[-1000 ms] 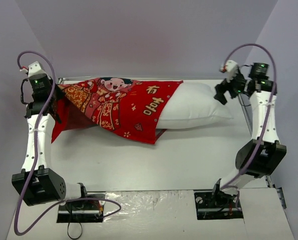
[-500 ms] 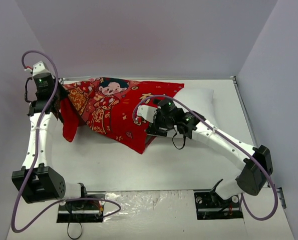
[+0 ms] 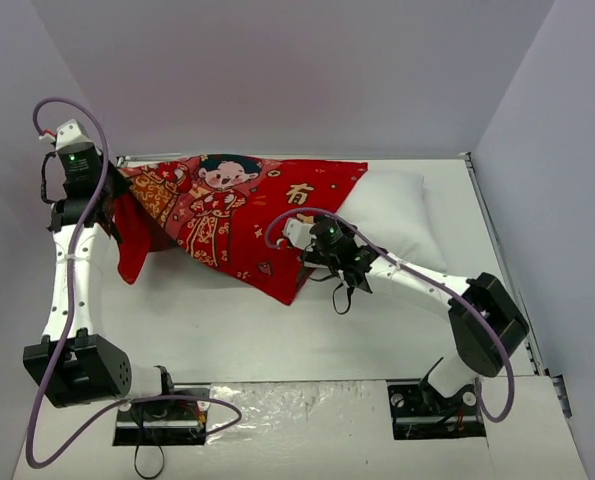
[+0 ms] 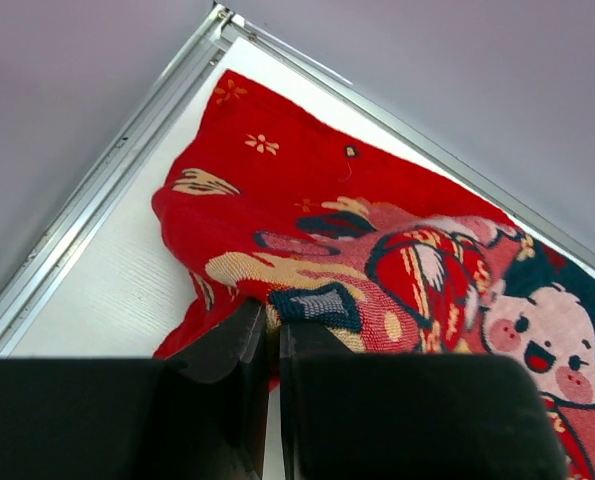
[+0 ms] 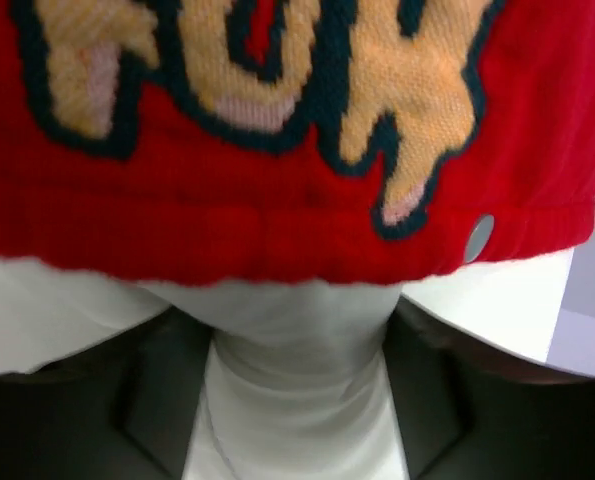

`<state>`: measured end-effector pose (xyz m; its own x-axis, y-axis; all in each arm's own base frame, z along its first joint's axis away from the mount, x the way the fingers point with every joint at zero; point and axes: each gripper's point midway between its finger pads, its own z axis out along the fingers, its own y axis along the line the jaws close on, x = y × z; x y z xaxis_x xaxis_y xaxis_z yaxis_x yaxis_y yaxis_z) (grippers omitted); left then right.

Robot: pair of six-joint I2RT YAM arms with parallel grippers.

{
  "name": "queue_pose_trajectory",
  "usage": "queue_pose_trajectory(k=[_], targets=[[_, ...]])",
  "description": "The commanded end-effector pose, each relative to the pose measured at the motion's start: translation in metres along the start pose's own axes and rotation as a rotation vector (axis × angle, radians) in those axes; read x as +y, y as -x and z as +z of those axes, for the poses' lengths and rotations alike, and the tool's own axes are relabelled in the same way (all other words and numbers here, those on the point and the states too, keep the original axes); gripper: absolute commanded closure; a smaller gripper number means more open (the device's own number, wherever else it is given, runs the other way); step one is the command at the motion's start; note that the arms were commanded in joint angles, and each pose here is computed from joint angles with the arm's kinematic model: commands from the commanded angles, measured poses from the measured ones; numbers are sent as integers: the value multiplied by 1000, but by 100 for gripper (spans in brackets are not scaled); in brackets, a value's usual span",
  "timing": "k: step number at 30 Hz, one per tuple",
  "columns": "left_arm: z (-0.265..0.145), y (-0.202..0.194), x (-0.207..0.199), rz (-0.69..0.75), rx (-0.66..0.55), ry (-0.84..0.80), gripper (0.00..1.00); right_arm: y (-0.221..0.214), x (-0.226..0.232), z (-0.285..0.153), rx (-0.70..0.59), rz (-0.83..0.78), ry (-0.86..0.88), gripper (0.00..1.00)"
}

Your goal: Remove the pillowcase from the pillow

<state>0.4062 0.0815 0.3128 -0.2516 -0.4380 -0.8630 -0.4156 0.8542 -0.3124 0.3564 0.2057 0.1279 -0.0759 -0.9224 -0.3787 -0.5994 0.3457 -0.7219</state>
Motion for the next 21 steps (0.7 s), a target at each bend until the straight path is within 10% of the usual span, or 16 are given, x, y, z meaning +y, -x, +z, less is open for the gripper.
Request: queue_pose_trajectory(k=[1,4,21], targets=[[-32,76,0,-60,-212,-13,98,-25,-50,20,64,133,-139,46],[-40,99,5,-75,-267,6,98,-50,-74,36,91,224,-25,100],[-53,148,26,-46,-385,120,98,-182,-324,-96,-144,659,-365,100]])
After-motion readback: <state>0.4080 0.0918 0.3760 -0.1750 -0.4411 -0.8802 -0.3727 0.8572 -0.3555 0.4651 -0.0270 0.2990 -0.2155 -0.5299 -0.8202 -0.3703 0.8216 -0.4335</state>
